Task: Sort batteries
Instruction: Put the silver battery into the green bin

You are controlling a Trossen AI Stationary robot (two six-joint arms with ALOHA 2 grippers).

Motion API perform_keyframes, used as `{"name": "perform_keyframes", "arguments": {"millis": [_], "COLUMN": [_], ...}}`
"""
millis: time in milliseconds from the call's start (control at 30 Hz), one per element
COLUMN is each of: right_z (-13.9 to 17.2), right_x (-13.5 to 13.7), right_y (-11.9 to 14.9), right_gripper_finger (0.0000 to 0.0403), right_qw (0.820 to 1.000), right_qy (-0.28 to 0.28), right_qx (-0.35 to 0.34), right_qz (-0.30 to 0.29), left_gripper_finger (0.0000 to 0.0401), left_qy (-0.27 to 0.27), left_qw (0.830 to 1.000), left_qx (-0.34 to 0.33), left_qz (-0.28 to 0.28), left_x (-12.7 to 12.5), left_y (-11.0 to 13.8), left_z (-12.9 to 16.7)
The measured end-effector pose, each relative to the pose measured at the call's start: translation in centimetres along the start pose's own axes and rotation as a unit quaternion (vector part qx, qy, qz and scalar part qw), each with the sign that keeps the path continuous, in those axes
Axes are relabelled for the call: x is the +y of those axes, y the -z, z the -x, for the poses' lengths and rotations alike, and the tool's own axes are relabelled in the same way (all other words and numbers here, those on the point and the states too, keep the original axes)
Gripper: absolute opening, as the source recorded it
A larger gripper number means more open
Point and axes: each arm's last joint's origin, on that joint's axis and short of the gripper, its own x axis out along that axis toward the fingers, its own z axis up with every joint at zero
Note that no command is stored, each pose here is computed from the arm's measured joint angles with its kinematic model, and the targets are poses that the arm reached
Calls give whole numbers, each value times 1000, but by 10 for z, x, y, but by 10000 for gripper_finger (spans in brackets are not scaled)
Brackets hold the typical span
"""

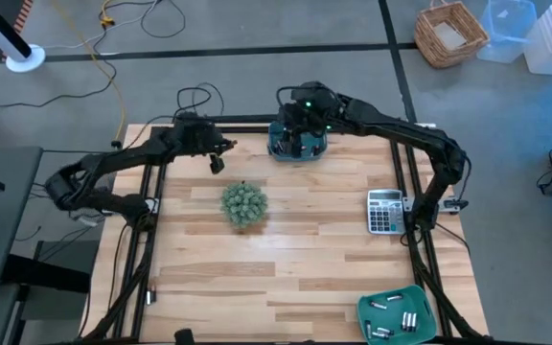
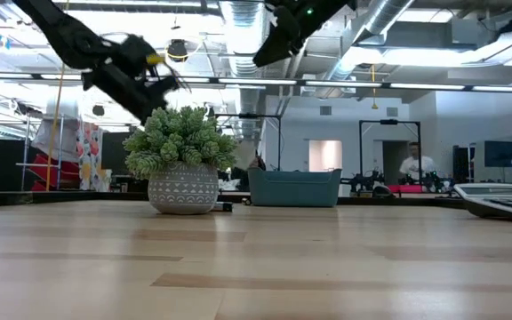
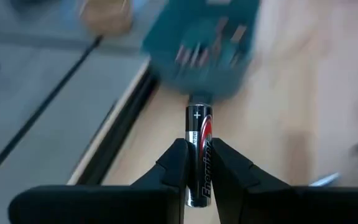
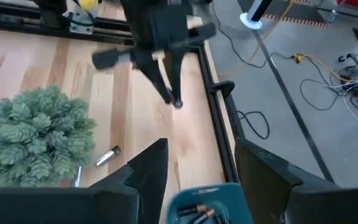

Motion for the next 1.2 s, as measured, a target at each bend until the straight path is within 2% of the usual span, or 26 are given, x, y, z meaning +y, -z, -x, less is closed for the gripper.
{"name": "perform_keyframes", "arguments": {"millis": [133, 433, 633, 900, 1100, 1200], "right_z": [17, 83, 146, 211, 247, 258], "right_x": [-3, -3, 10, 31, 44, 50], "right_y": [-4, -23, -34, -38, -34, -33], "right_gripper_finger": [203, 203, 203, 203, 203, 203], "right_qw": [1000, 995, 987, 973, 965, 961], "right_qy": [10, 29, 26, 4, -31, -45], "right_qx": [-17, -88, -155, -228, -258, -269], "right_qz": [-7, -23, -32, -17, -32, -30], "left_gripper_finger": [41, 41, 41, 41, 41, 41], "left_qy": [70, 180, 252, 329, 386, 418], "left_qw": [993, 968, 947, 916, 887, 874], "left_qx": [-90, -173, -187, -205, -222, -206], "left_qz": [-3, -36, -65, -103, -122, -136], "left_x": [-11, -73, -120, -192, -252, -282], "left_y": [-20, -50, -76, -114, -143, -150], "left_z": [11, -4, -24, -65, -99, -118]}}
